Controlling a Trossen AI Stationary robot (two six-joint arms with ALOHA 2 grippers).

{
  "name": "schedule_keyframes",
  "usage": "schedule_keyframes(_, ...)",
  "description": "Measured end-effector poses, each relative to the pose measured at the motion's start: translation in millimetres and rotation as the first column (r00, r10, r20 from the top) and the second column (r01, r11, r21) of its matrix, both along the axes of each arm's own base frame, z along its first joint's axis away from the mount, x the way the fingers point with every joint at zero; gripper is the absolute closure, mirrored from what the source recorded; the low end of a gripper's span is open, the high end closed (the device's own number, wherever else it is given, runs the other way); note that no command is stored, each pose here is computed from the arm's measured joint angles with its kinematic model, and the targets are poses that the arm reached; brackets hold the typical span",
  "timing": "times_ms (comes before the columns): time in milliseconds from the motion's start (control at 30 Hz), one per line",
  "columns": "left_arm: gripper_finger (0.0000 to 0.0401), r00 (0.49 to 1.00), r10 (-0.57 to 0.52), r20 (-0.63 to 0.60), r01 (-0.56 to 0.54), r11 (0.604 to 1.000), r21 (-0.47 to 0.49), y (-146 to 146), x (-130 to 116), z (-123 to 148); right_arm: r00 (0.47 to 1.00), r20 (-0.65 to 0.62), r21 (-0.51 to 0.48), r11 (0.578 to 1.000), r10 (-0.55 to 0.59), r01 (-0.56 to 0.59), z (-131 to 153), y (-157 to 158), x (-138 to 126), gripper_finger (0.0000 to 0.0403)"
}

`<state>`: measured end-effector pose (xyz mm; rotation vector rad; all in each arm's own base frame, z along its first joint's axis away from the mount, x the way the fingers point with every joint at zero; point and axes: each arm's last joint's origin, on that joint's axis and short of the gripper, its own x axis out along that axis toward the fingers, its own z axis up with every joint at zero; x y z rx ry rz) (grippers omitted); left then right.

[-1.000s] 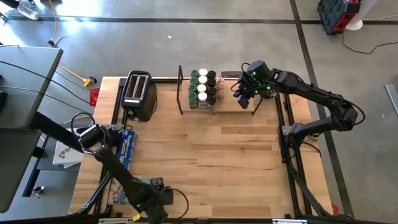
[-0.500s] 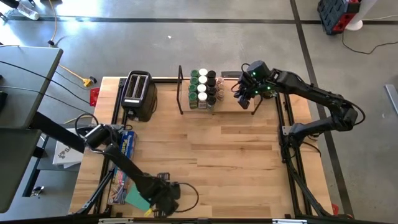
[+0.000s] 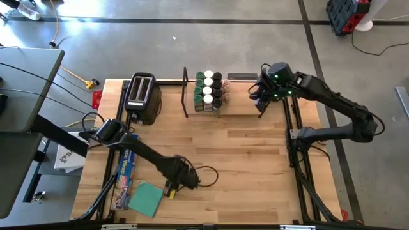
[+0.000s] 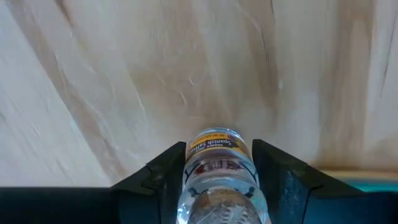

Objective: Shelf spices
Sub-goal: Put the transparent seasoning bottle on the shelf aligned with the other transparent seasoning bottles

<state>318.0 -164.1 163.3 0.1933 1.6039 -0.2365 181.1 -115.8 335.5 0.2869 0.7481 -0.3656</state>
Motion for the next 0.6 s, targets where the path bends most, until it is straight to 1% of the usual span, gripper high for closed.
schedule_keyframes(133, 0.0237, 0.988, -0.149, -0.037, 0.149, 0.989, 0.000, 18, 4, 0, 0.999, -0.036, -0.020, 0.999, -0.031, 0.030, 5, 9, -16, 0.0362)
schedule_keyframes(233, 0.0237, 0.978, -0.195, -0.069, 0.194, 0.981, -0.010, 39, 7, 3, 0.997, -0.076, -0.026, 0.999, -0.032, 0.030, 7, 16, -27, 0.0362)
schedule_keyframes(333, 0.0237, 0.981, -0.182, -0.069, 0.179, 0.983, -0.049, 61, 12, 9, 0.994, -0.104, -0.036, 0.999, -0.038, 0.034, 8, 21, -36, 0.0362)
schedule_keyframes(400, 0.0237, 0.987, -0.153, -0.042, 0.151, 0.987, -0.063, 74, 17, 13, 0.994, -0.103, -0.045, 0.998, -0.041, 0.037, 10, 24, -40, 0.0362)
schedule_keyframes(500, 0.0237, 0.994, -0.103, 0.046, 0.106, 0.992, -0.075, 93, 29, 17, 0.995, -0.079, -0.050, 0.997, -0.057, 0.053, 14, 27, -45, 0.0362)
schedule_keyframes(600, 0.0237, 0.989, -0.032, 0.146, 0.045, 0.995, -0.084, 112, 43, 16, 0.994, -0.069, -0.068, 0.994, -0.087, 0.083, 16, 29, -50, 0.0362)
